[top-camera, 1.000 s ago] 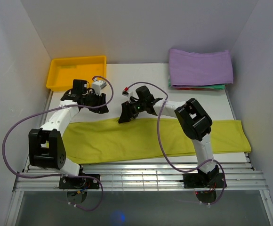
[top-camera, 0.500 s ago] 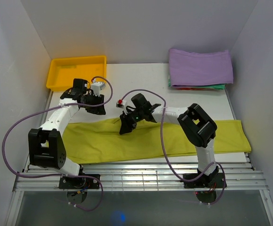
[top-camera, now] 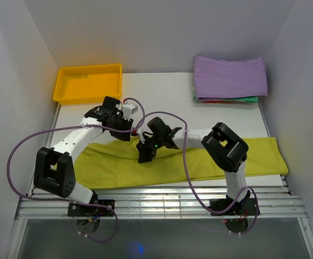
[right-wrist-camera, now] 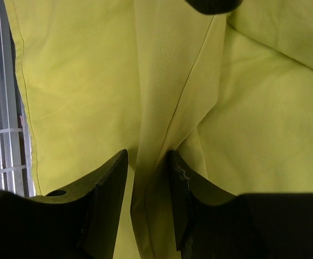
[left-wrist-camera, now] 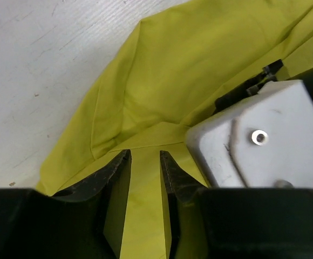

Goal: Fold and stack the trousers
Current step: Fold the trousers

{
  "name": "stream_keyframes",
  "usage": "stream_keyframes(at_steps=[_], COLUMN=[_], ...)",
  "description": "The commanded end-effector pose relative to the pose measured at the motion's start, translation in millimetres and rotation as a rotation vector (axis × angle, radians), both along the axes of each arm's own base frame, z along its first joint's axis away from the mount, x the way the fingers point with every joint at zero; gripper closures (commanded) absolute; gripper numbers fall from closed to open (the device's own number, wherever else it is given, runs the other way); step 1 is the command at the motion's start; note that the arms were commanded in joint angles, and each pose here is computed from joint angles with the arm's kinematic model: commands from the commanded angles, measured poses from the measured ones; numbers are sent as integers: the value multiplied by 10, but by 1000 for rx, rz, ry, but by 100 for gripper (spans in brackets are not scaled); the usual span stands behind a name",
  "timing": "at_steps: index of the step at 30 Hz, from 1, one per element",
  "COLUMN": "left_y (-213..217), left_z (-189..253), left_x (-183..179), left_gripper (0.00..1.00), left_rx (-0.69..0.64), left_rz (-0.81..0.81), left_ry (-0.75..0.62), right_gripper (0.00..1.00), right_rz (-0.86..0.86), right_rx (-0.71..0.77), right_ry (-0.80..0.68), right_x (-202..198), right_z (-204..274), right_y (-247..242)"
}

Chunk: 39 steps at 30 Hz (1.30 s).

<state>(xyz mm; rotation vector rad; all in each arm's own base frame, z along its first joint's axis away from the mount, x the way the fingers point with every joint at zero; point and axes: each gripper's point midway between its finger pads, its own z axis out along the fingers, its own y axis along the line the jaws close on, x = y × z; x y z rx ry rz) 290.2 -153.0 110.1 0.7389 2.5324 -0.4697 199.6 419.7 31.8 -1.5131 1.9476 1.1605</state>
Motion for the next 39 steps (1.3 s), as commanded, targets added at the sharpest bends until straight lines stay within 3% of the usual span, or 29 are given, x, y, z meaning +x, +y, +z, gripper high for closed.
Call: stream_keyframes(at_steps=[1,6,21,27,33,39], left_y=[35,150,160,22,61,183], left_z=[-146,-413,-864,-551,-287,-288], left_x=[-108,-269,-144,40,104,161], left_gripper=[61,55,47,47,46,46], left_rx=[58,162,285,205,201,240], left_rz=[26,70,107,114,138,182], left_ry=[34,85,103,8,-49,-61], right_gripper=[57,57,59,68,72,77], right_rz=[-1,3,34,46,36,17], right_rx=[-35,-44,-73,-85,-84,-76], right_ry=[-49,-71,-156,-172,-192,-210], right_x=[9,-35,-160,-226,-225,-239], right_z=[-166,-240,-403,-464,-497,-530], right_y=[-37,-37,-32,-55,-88,-120])
